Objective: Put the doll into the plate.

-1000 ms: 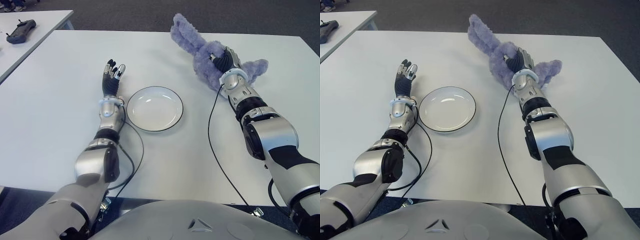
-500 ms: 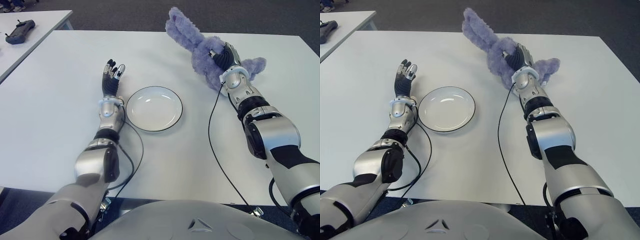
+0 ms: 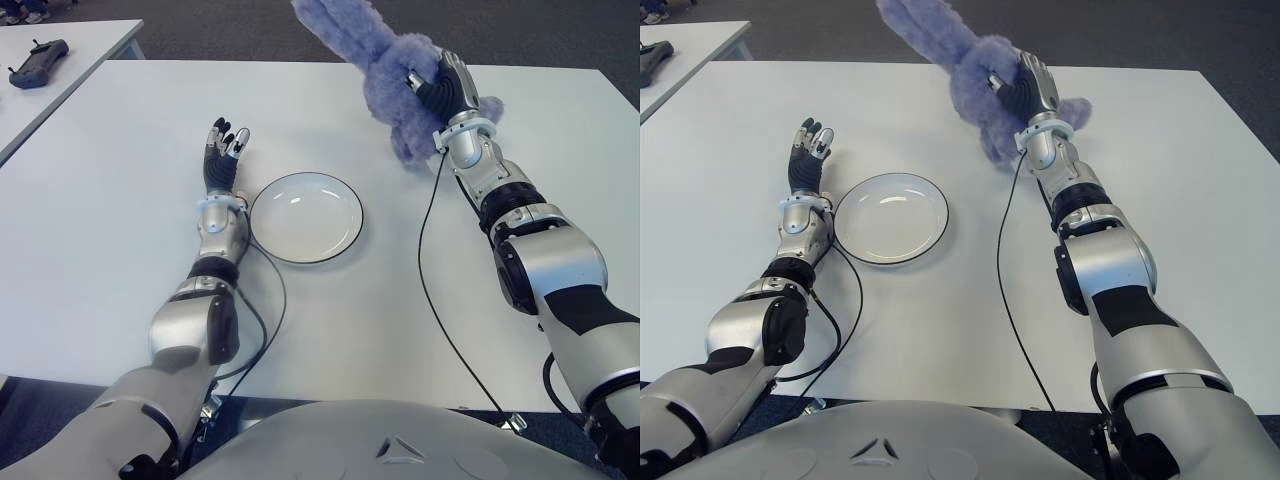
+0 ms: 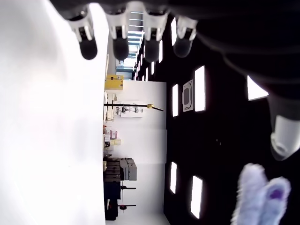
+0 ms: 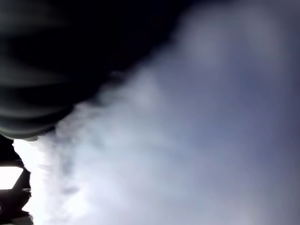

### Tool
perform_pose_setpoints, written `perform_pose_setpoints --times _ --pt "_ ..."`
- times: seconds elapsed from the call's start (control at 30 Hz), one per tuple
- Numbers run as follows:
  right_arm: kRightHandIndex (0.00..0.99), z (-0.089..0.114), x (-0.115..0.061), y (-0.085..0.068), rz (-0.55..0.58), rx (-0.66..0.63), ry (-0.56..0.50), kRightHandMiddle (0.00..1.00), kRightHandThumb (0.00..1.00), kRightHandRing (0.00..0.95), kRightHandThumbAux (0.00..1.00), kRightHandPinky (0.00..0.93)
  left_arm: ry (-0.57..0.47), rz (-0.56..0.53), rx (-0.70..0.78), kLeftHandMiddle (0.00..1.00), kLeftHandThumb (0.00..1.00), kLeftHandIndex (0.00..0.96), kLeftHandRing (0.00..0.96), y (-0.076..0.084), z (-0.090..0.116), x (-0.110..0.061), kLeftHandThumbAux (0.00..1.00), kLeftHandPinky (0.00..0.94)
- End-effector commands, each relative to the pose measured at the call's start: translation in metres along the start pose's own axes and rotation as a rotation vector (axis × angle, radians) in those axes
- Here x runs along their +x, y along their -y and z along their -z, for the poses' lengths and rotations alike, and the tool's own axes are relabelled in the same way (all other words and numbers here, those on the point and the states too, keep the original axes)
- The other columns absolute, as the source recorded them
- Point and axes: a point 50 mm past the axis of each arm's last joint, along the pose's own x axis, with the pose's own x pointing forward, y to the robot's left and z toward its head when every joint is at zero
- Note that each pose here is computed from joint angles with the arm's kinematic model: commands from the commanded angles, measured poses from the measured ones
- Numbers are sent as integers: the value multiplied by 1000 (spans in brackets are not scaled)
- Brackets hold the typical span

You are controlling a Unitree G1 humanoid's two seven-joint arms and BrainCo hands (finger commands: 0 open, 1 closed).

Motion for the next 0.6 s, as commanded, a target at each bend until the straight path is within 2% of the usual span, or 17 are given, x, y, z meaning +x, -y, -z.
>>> perform_pose_setpoints --times 0.03,0.6 --pt "441 -38 12 -7 32 48 188 860 709 860 711 856 -485 -90 -66 85 0 69 70 -1 111 -98 495 67" --pt "441 -74 6 -39 -28 109 333 836 710 845 709 844 -491 -92 -69 90 0 73 77 0 111 -97 488 83"
